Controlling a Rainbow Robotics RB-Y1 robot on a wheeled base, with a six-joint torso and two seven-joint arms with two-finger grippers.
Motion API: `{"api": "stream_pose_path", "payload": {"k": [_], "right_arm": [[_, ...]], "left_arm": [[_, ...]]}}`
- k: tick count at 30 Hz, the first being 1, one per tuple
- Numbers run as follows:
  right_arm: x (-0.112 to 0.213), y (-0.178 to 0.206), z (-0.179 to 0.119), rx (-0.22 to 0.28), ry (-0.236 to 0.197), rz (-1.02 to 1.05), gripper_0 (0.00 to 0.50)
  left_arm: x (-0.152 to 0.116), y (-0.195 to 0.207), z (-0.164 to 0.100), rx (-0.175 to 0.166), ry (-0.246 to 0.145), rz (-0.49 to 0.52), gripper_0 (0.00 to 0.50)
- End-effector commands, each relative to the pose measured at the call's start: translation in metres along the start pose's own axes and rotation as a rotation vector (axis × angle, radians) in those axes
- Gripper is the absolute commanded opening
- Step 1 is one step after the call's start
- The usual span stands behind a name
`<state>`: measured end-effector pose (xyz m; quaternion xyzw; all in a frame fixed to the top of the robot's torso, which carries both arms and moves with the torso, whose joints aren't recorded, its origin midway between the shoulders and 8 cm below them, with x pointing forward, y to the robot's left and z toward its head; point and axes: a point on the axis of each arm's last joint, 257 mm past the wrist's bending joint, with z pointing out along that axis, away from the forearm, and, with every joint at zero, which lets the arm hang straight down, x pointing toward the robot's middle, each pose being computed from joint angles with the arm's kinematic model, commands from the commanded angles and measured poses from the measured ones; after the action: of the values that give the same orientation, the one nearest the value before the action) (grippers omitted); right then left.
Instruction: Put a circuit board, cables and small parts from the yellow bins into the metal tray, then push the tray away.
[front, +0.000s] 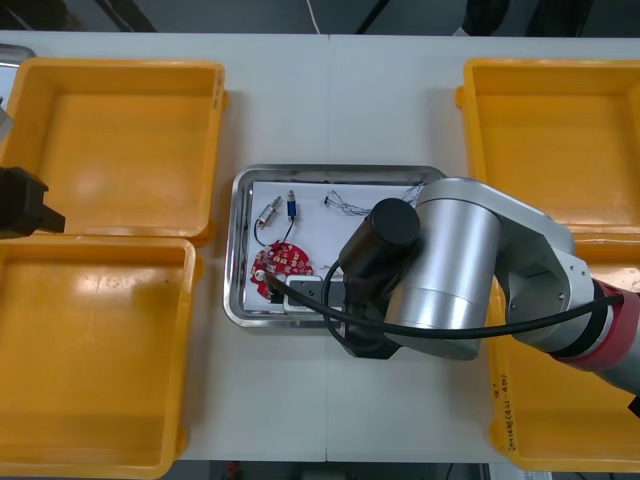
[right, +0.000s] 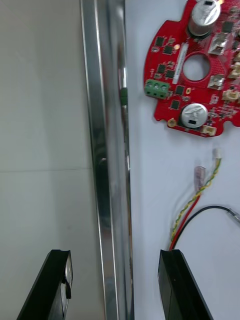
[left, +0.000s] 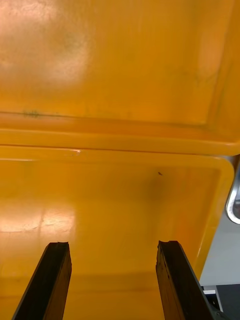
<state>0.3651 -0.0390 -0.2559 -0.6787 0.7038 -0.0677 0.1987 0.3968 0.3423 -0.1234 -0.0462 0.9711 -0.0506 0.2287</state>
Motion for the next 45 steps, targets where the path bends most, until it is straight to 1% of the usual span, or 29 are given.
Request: {"api": "stream_pose_path", "payload": {"k": [1, 5, 7, 10, 12, 15, 19, 24, 26, 33, 34, 35, 37, 38, 39, 40, 41, 42, 45], "right_arm": [[-0.017, 0.011, 0.007, 0.017, 0.005, -0.117, 0.5], [-0.018, 0.02, 0.018, 0.014, 0.03, -0.136, 0.5], [-0.02, 0.021, 0.024, 0.03, 0.042, -0.15, 0.5], [-0.023, 0.022, 0.029, 0.057, 0.054, -0.166, 0.5], [-0.024, 0.022, 0.03, 0.065, 0.058, -0.169, 0.5], [-0.027, 0.018, 0.033, 0.073, 0.05, -0.162, 0.5], [-0.023, 0.012, 0.038, 0.09, 0.057, -0.155, 0.5], [-0.021, 0.009, 0.045, 0.096, 0.061, -0.153, 0.5], [-0.02, 0.008, 0.045, 0.103, 0.064, -0.155, 0.5], [-0.019, 0.011, 0.046, 0.101, 0.069, -0.159, 0.5], [-0.019, 0.011, 0.046, 0.101, 0.068, -0.159, 0.433], [-0.018, 0.01, 0.046, 0.102, 0.069, -0.159, 0.387], [-0.016, 0.009, 0.047, 0.104, 0.074, -0.158, 0.211], [-0.017, 0.009, 0.047, 0.104, 0.072, -0.158, 0.163], [-0.015, 0.009, 0.047, 0.105, 0.075, -0.154, 0.069], [-0.014, 0.008, 0.047, 0.106, 0.077, -0.153, 0.052], [-0.013, 0.008, 0.047, 0.107, 0.078, -0.154, 0.02], [-0.013, 0.007, 0.047, 0.108, 0.08, -0.153, 0.007], [-0.011, 0.004, 0.047, 0.118, 0.083, -0.155, 0.0]], "left_arm": [[0.006, 0.028, -0.012, -0.071, -0.007, 0.093, 0.5], [0.011, 0.037, -0.008, -0.095, 0.003, 0.087, 0.5], [0.014, 0.043, -0.006, -0.109, 0.01, 0.083, 0.5], [0.017, 0.047, -0.004, -0.118, 0.017, 0.08, 0.5], [0.018, 0.05, -0.003, -0.124, 0.02, 0.077, 0.5], [0.02, 0.05, 0.0, -0.119, 0.022, 0.074, 0.5], [0.022, 0.047, 0.002, -0.109, 0.023, 0.074, 0.5], [0.022, 0.045, 0.005, -0.101, 0.021, 0.073, 0.5], [0.022, 0.045, 0.006, -0.101, 0.019, 0.071, 0.5], [0.023, 0.047, 0.009, -0.108, 0.018, 0.072, 0.5], [0.023, 0.047, 0.009, -0.107, 0.019, 0.074, 0.5], [0.023, 0.046, 0.009, -0.105, 0.019, 0.076, 0.5], [0.024, 0.047, 0.009, -0.106, 0.022, 0.077, 0.5], [0.025, 0.047, 0.01, -0.106, 0.024, 0.076, 0.5], [0.024, 0.047, 0.009, -0.106, 0.022, 0.077, 0.5], [0.024, 0.047, 0.009, -0.106, 0.022, 0.077, 0.5], [0.024, 0.047, 0.009, -0.106, 0.022, 0.077, 0.5], [0.024, 0.047, 0.009, -0.106, 0.022, 0.077, 0.5], [0.024, 0.047, 0.009, -0.106, 0.022, 0.077, 0.5]]}}
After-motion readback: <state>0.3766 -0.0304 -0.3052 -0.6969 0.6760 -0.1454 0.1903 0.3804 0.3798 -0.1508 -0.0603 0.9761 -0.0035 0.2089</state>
